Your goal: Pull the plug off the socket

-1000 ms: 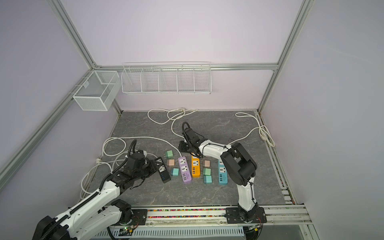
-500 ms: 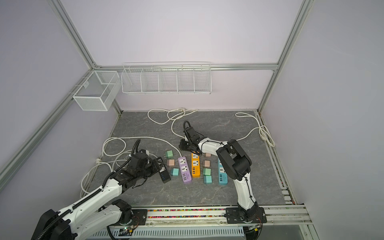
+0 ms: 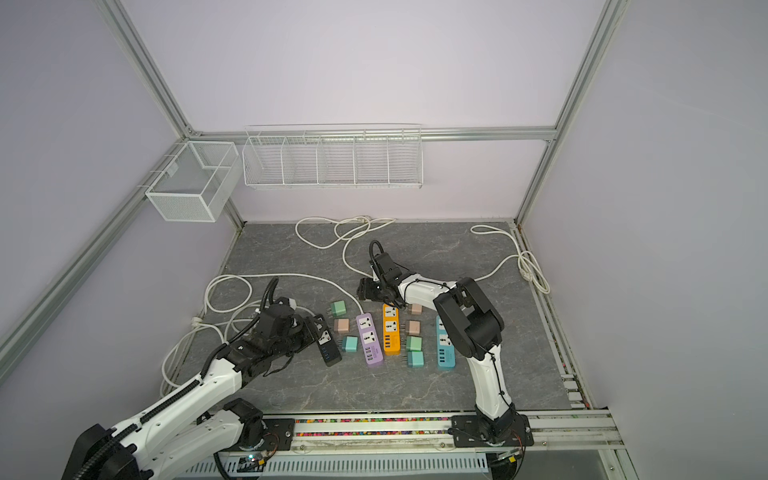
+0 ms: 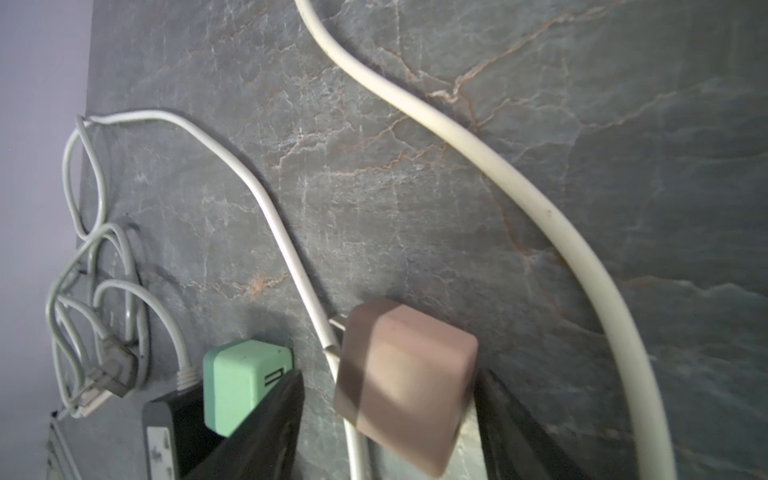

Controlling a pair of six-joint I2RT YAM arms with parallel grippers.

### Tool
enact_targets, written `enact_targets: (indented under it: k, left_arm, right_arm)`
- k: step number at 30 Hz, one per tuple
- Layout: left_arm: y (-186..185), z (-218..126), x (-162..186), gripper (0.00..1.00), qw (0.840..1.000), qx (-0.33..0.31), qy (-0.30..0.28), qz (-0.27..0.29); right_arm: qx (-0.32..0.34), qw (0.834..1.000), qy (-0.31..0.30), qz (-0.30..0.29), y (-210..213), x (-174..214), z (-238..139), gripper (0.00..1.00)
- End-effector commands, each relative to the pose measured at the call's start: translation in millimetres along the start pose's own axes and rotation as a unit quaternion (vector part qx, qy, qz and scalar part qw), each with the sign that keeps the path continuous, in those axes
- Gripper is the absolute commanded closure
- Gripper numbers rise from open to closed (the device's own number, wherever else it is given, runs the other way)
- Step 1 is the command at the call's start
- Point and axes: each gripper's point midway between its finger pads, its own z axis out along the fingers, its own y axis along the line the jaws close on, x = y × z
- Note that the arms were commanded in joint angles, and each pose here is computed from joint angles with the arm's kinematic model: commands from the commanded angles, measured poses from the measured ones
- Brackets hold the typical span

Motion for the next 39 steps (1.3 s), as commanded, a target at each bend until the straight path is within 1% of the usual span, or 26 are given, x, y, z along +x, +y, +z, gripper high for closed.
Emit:
enact_targets:
  k: [1, 5, 7, 10, 11, 14, 16, 18, 21, 22, 23, 26, 28, 29, 30, 32, 33, 36, 37, 39]
  left_arm:
    - [-8.7, -11.9, -13.4, 0.47, 1.0, -0.001, -0.026, 0.015]
    - [-7.4, -24.9, -25.1, 0.41, 0.998, -0.027, -0.047, 0.037]
    - [-4.7, -32.2, -35.9, 0.39, 0.995, -0.044, -0.074, 0.048]
    - [4.6, -51.5, -57.1, 0.31, 0.987, -0.08, -0.128, 0.054]
    - [8.0, -60.6, -66.0, 0.28, 0.982, -0.095, -0.152, 0.057]
    - [24.0, -91.0, -94.1, 0.2, 0.96, -0.15, -0.231, 0.058]
    - [33.8, -107.3, -108.7, 0.17, 0.945, -0.173, -0.27, 0.056]
    - [45.8, -119.2, -120.7, 0.13, 0.932, -0.198, -0.299, 0.052]
    - [65.2, -133.6, -137.3, 0.05, 0.907, -0.242, -0.342, 0.051]
    - [69.0, -136.7, -143.1, 0.01, 0.897, -0.254, -0.357, 0.06]
    - [70.8, -136.2, -147.2, 0.0, 0.891, -0.261, -0.365, 0.074]
    - [82.9, -143.5, -161.7, 0.01, 0.855, -0.304, -0.408, 0.103]
    - [92.6, -146.5, -169.5, 0.01, 0.837, -0.323, -0.429, 0.108]
    - [97.6, -144.3, -173.1, 0.01, 0.832, -0.326, -0.434, 0.113]
    - [101.1, -140.6, -175.8, 0.01, 0.832, -0.324, -0.434, 0.118]
    - [110.9, -127.4, -181.5, 0.01, 0.837, -0.319, -0.427, 0.127]
    - [113.2, -121.3, -183.7, 0.01, 0.839, -0.316, -0.422, 0.134]
    - [116.3, -105.5, -190.2, 0.01, 0.839, -0.31, -0.422, 0.146]
    - [116.4, -99.5, -192.3, 0.01, 0.838, -0.304, -0.427, 0.149]
    - [116.9, -86.0, -194.7, 0.01, 0.836, -0.297, -0.429, 0.171]
  right_arm:
    - [0.002, 0.999, -0.039, -0.024, 16.7, -26.0, -41.4, 0.25]
    - [0.022, 0.996, -0.07, -0.054, 19.4, -36.1, -83.5, 0.16]
    - [0.037, 0.993, -0.091, -0.065, 16.6, -40.6, -109.1, 0.1]
    - [0.059, 0.986, -0.136, -0.073, 5.9, -48.1, -155.9, 0.03]
    - [0.071, 0.983, -0.155, -0.074, -1.4, -50.1, -174.2, 0.0]
    - [0.117, 0.969, -0.204, -0.069, -30.7, -51.8, -223.3, 0.06]
    - [0.15, 0.959, -0.232, -0.061, -55.0, -48.5, -251.7, 0.1]
    - [0.192, 0.945, -0.259, -0.047, -83.8, -42.1, -278.3, 0.11]
    - [0.259, 0.918, -0.3, -0.017, -131.6, -31.2, -313.2, 0.11]
    - [0.291, 0.907, -0.304, -0.006, -154.8, -20.0, -315.9, 0.11]
    - [0.32, 0.894, -0.312, 0.008, -174.9, -12.8, -321.8, 0.11]
    - [0.385, 0.86, -0.335, 0.021, -217.9, 1.9, -334.2, 0.11]
    - [0.409, 0.844, -0.345, 0.033, -242.3, 10.0, -335.4, 0.11]
    - [0.409, 0.843, -0.348, 0.035, -251.2, 10.9, -332.6, 0.11]
    - [0.413, 0.841, -0.348, 0.036, -258.8, 11.3, -329.4, 0.11]
    - [0.446, 0.827, -0.339, 0.044, -279.6, 13.3, -324.9, 0.11]
    - [0.455, 0.824, -0.335, 0.045, -285.2, 12.3, -322.7, 0.11]
    - [0.451, 0.822, -0.346, 0.02, -291.6, 1.4, -308.3, 0.11]
    - [0.441, 0.824, -0.356, 0.014, -292.9, -1.7, -302.1, 0.11]
    - [0.424, 0.828, -0.367, -0.005, -295.3, -8.7, -288.4, 0.11]
